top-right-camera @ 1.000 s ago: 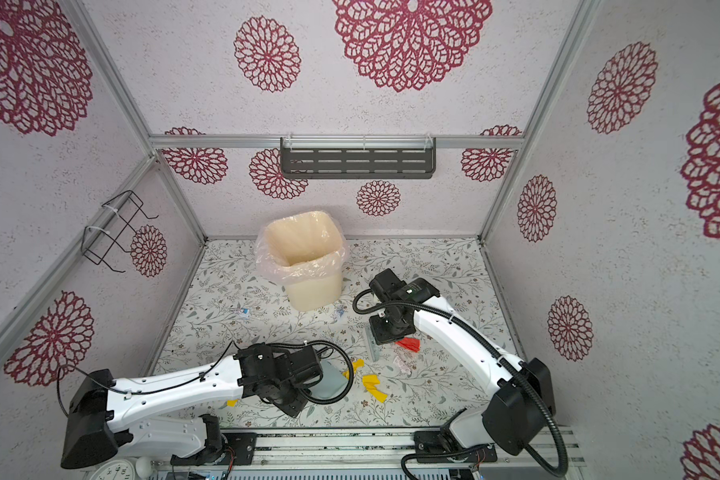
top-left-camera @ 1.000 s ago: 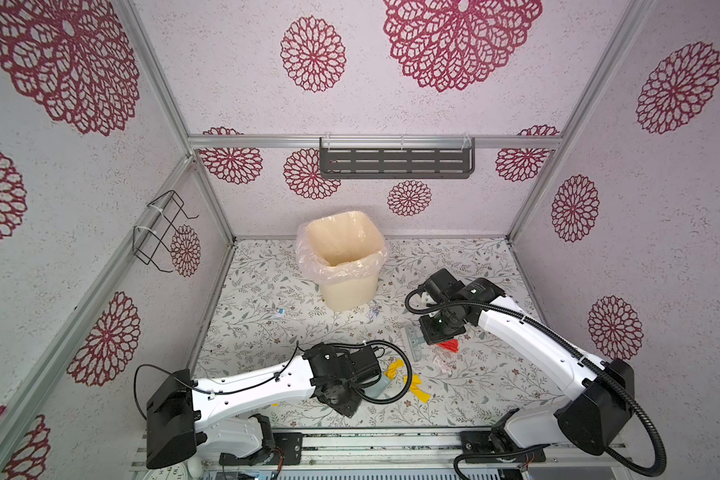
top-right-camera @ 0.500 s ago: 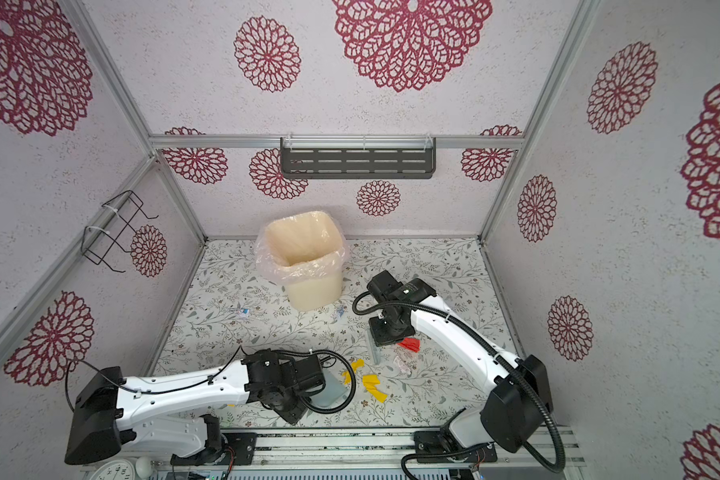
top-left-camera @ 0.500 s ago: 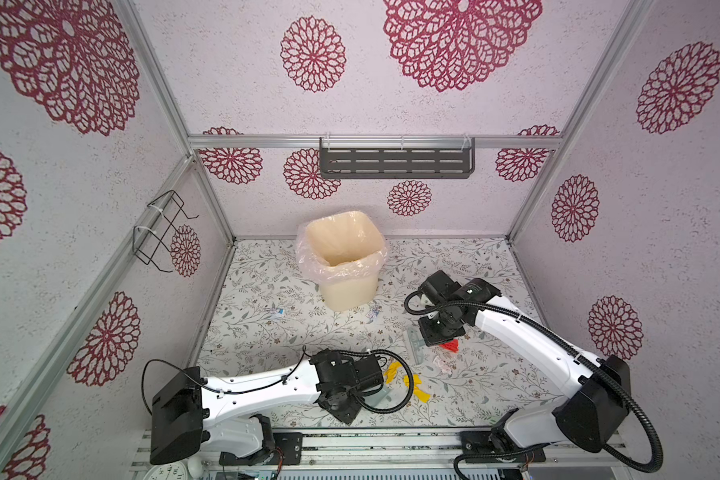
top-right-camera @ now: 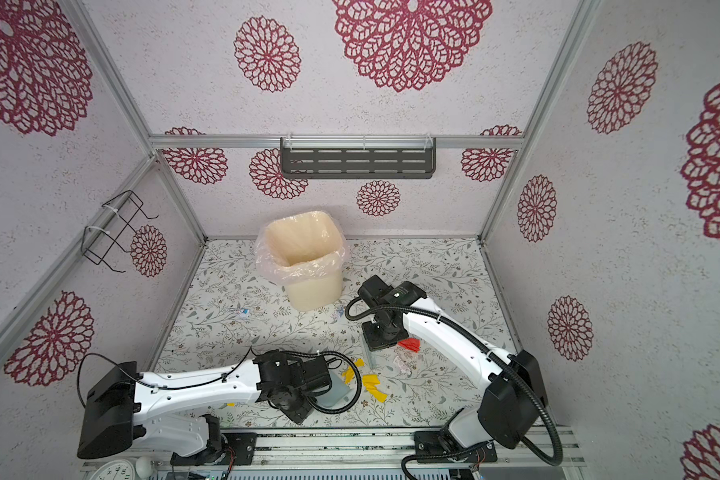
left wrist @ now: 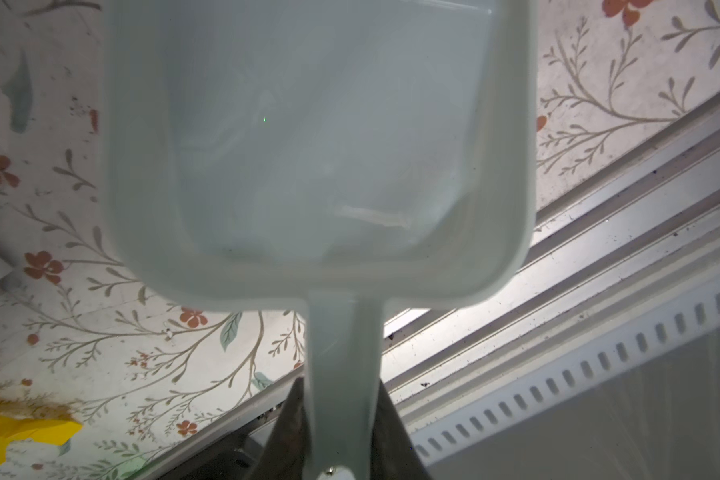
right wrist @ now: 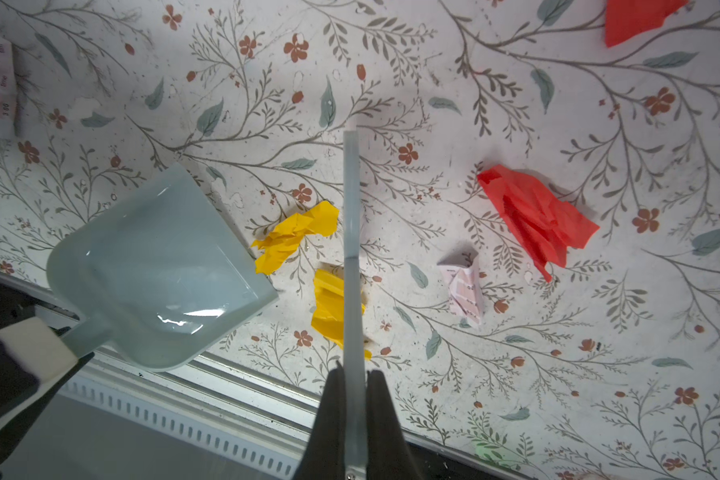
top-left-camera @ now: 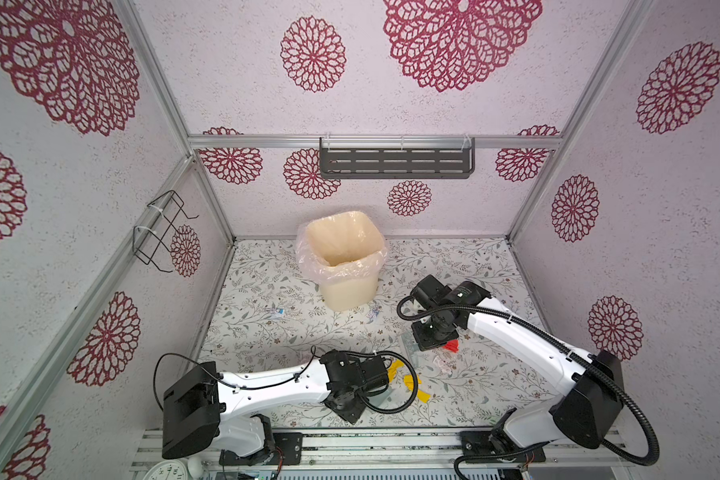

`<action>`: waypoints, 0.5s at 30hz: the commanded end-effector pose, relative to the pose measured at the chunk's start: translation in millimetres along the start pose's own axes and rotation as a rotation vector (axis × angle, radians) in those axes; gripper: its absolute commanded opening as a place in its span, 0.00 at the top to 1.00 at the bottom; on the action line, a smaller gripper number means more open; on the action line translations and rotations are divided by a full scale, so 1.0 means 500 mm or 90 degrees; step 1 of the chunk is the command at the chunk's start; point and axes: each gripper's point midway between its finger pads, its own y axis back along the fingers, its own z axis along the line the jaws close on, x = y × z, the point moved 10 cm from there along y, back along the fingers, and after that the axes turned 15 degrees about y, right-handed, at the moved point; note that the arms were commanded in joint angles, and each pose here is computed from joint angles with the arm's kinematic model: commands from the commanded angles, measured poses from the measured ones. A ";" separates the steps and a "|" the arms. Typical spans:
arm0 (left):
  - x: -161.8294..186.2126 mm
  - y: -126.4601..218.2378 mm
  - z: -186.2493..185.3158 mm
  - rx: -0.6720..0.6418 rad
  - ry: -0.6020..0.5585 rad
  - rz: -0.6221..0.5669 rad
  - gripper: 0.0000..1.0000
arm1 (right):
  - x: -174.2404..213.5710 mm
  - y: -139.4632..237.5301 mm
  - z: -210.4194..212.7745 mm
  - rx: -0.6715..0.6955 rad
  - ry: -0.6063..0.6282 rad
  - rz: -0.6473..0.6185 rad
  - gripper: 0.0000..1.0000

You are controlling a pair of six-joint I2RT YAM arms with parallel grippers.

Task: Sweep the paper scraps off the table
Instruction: 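Sweep the yellow scraps into the dustpan with the brush in the right gripper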

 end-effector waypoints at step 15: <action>0.000 -0.024 -0.006 0.000 -0.019 0.007 1.00 | -0.036 0.013 0.083 -0.086 0.032 -0.027 1.00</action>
